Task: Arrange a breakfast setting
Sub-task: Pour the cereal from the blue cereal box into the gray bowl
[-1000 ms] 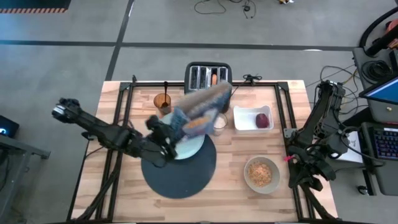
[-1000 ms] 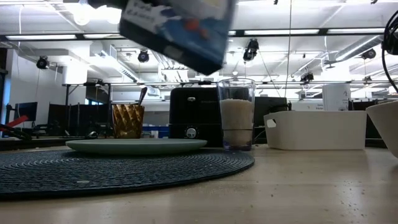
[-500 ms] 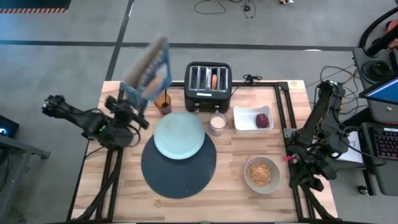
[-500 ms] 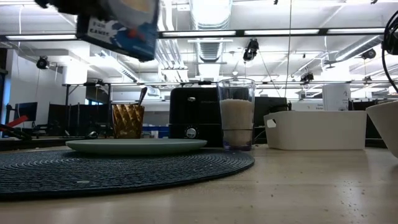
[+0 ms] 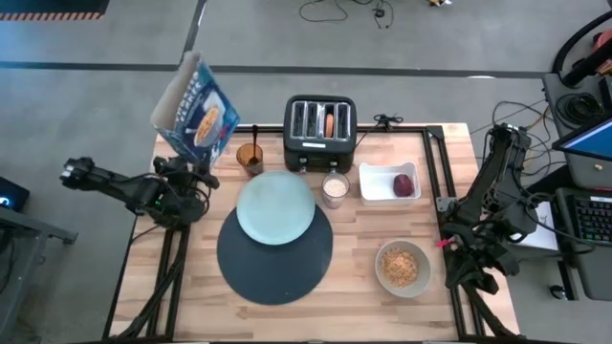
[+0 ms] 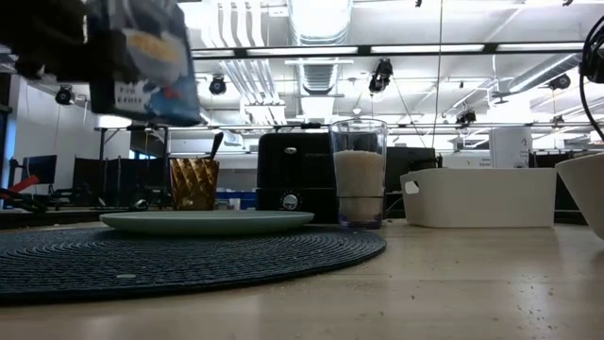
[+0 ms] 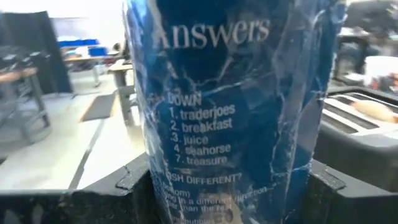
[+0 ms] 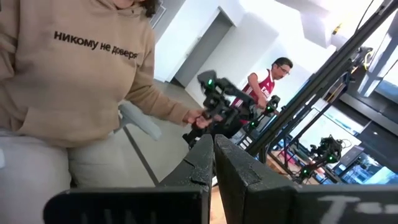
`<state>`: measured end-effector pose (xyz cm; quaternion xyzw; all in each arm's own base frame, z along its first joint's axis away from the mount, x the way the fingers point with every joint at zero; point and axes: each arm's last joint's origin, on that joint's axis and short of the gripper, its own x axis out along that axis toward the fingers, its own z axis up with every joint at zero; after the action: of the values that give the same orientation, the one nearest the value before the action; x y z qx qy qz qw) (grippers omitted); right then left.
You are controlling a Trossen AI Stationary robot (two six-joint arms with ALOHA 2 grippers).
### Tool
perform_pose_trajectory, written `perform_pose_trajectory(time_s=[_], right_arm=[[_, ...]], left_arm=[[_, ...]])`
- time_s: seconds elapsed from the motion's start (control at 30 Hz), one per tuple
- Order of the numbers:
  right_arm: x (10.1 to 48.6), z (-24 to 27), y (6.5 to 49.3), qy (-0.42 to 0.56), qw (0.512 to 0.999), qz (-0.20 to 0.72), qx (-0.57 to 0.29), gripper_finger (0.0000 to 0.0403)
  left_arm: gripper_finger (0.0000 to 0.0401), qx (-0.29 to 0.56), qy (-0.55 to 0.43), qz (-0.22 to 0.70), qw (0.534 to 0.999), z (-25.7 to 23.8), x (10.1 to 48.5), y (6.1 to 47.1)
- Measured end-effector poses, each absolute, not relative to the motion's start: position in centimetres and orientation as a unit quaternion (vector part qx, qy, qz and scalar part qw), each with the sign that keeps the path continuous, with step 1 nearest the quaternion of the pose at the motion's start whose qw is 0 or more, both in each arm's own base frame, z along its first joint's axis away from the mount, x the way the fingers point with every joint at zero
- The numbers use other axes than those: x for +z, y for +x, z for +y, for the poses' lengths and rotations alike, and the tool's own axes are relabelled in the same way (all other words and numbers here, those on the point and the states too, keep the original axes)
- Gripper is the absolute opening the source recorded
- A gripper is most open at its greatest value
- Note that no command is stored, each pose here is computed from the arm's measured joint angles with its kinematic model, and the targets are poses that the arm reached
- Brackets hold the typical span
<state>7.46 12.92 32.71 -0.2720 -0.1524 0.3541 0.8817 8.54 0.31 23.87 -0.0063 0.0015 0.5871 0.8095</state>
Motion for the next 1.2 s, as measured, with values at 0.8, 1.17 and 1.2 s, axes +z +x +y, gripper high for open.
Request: perform_pose_trajectory(time_s=[0.8, 1.17, 1.2], right_arm=[[32.5, 13.4, 7.9, -0.277, 0.892, -0.139, 0.330, 0.0009], [32.5, 13.4, 7.9, -0.277, 0.892, -0.140, 0.329, 0.0009], [32.6, 13.4, 7.9, -0.276, 0.892, -0.141, 0.328, 0.0009]], left_arm=[[0.0233, 0.677, -0.082, 0.031, 0.731, 2.7, 15.5, 9.0], [0.0233, 0.653, -0.083, 0.080, 0.748, 2.6, 12.6, 10.5], [0.0233, 0.655, -0.090, 0.077, 0.746, 2.6, 12.4, 10.5]])
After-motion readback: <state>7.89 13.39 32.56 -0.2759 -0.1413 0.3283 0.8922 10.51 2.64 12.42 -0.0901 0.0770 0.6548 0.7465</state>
